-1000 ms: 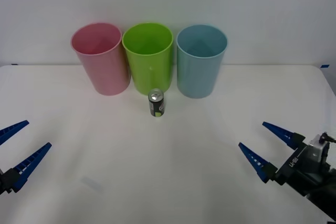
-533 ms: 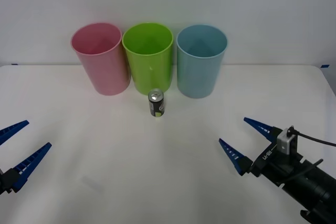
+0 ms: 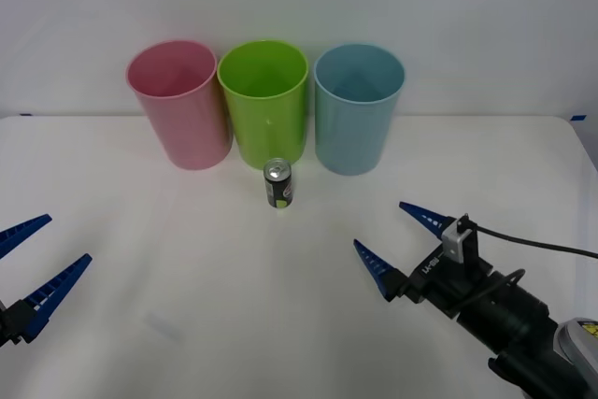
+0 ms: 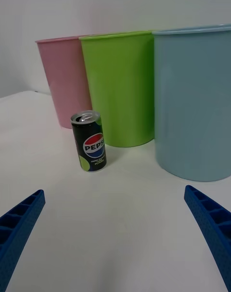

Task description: Grasp the object on the table and drop it into the matching bin: aluminum can to the light blue bin, PET bottle to the pink bin.

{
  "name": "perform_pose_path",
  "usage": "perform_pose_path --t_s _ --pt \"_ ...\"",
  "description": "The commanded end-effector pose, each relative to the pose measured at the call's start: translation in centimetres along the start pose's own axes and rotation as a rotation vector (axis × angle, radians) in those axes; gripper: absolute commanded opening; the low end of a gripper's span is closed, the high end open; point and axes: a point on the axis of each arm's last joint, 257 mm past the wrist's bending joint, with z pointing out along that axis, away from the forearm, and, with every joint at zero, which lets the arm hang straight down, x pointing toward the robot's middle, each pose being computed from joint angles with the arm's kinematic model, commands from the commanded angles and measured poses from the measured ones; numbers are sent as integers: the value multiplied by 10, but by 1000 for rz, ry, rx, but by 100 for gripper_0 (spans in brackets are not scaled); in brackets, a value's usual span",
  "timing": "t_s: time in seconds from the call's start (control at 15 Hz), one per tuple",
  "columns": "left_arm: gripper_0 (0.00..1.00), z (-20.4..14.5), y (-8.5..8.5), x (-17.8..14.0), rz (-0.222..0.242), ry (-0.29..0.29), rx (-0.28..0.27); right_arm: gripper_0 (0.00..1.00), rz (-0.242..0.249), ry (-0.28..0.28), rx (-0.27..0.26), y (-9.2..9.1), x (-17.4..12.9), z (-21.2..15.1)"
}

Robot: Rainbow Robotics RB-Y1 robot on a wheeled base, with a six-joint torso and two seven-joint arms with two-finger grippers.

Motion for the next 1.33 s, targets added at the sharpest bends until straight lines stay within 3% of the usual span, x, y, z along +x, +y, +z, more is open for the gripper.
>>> perform_pose_path --t_s 0.07,0.33,1.33 --pt "100 0 0 0 0 0 0 100 -15 6 5 9 -1 18" --pt "100 0 0 0 0 0 0 100 -27 20 -8 15 11 50" --pt "100 0 0 0 0 0 0 100 14 51 -11 37 28 143"
